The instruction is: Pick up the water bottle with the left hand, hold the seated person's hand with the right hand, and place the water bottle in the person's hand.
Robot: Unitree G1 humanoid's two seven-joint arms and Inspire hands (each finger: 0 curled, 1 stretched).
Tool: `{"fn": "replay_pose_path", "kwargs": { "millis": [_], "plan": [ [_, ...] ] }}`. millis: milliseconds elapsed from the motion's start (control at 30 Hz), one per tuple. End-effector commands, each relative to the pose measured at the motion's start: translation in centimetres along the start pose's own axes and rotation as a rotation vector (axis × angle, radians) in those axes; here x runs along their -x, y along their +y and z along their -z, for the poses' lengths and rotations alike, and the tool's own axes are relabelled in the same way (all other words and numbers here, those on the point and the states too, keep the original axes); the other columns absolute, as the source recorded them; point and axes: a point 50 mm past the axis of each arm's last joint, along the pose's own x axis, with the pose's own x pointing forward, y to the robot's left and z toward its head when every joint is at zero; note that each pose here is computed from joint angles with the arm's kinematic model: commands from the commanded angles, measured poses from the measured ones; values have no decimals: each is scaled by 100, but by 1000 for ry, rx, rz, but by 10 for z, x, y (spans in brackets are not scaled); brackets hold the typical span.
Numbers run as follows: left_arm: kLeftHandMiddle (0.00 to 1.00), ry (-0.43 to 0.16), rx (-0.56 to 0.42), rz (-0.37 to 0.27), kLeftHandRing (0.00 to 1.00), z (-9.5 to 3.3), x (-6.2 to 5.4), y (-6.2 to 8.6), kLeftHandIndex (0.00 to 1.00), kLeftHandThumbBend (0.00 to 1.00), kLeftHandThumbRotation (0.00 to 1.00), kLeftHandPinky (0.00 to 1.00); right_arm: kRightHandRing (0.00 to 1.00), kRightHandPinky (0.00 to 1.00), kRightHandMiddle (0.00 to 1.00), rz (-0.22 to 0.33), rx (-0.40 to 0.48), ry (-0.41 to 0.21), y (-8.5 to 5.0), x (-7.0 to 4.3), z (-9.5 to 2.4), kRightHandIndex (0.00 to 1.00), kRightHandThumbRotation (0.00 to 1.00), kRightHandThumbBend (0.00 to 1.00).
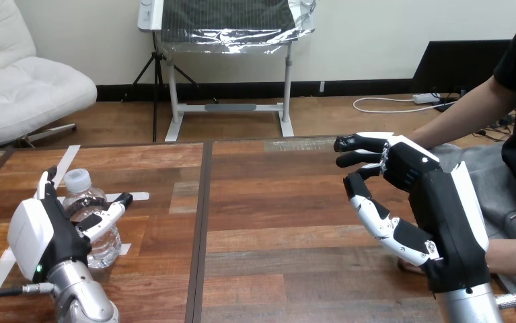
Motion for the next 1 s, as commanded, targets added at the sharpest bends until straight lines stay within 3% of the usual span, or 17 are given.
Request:
{"fn": "replay_pose_path", "kwargs": {
  "millis": [0, 833, 967],
  "plan": [
    [87, -98, 0, -54, 83, -28, -21, 10, 88, 86, 39, 76, 64, 51, 69, 1, 16, -113, -3, -20, -14, 65, 12, 34],
    [85, -42, -44, -4, 82, -29, -31, 7, 87, 86, 42, 74, 62, 49, 68, 0, 28, -123, -5, -21, -15, 64, 12, 34],
    [83, -19, -12, 20, 79, -29, -33, 7, 84, 85, 38, 70, 62, 50, 68, 9, 34, -119, -6, -21, -16, 64, 13, 34]
  ]
}}
